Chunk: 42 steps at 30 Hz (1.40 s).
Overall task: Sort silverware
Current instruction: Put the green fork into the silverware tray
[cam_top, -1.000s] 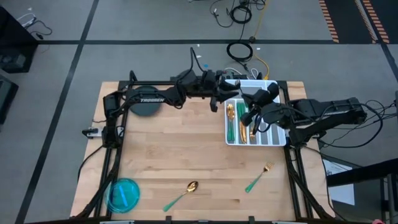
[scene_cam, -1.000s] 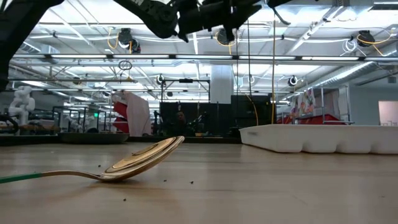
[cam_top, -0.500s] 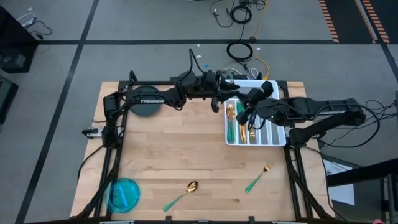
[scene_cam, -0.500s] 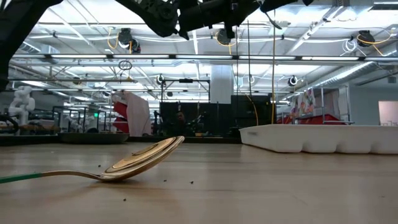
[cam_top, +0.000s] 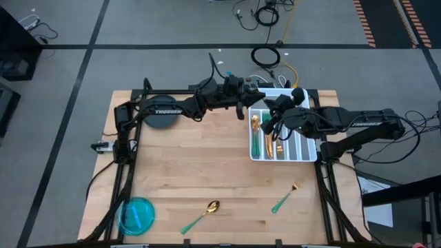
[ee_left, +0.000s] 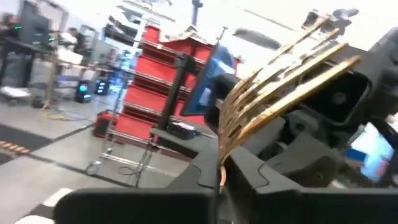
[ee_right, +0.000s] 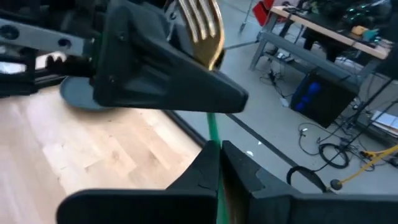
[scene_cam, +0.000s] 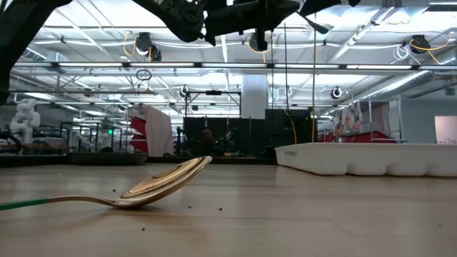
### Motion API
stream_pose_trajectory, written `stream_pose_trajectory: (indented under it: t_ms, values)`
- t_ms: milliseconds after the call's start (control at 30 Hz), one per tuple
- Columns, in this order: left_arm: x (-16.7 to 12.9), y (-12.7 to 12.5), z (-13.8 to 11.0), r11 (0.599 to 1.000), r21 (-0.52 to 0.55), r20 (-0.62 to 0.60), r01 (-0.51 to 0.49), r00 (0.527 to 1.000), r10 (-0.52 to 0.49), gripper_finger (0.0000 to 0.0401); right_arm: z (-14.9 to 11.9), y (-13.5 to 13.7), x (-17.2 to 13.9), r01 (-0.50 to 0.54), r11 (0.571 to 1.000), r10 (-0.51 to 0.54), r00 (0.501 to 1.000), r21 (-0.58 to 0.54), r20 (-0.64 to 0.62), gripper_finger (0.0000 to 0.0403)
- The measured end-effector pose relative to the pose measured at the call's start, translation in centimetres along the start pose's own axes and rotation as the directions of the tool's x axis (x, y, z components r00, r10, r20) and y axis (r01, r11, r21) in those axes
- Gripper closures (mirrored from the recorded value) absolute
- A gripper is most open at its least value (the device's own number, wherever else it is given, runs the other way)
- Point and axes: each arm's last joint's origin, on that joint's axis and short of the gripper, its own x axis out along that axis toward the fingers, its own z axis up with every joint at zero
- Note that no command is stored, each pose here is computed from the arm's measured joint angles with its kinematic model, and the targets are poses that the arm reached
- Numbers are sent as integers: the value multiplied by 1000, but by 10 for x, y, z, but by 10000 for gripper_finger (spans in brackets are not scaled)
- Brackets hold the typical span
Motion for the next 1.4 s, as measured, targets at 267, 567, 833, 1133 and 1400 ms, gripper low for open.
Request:
stream_pose_trajectory:
  t_ms: [267, 567, 833, 1133, 1400]
  values:
    - [0, 8, 7, 992, 9, 53, -128, 990, 128, 394, 2, -7, 2, 48, 999, -48, 999, -13, 5, 399]
    - [16, -10, 8, 824, 555, -156, -112, 959, 236, 395, 4, -30, -16, -6, 998, 7, 1000, -63, 9, 277]
    - [22, -32, -4, 753, 657, -234, 41, 960, 152, 395, 15, -30, -18, -232, 934, 255, 965, -273, 54, 213]
    - [21, -32, -7, 763, 641, -273, 82, 954, 127, 395, 15, -24, -12, -295, 888, 328, 944, -353, 36, 226]
    - [25, -32, -20, 773, 625, -294, 110, 950, 103, 395, 12, -20, -5, -314, 864, 342, 940, -393, 0, 282]
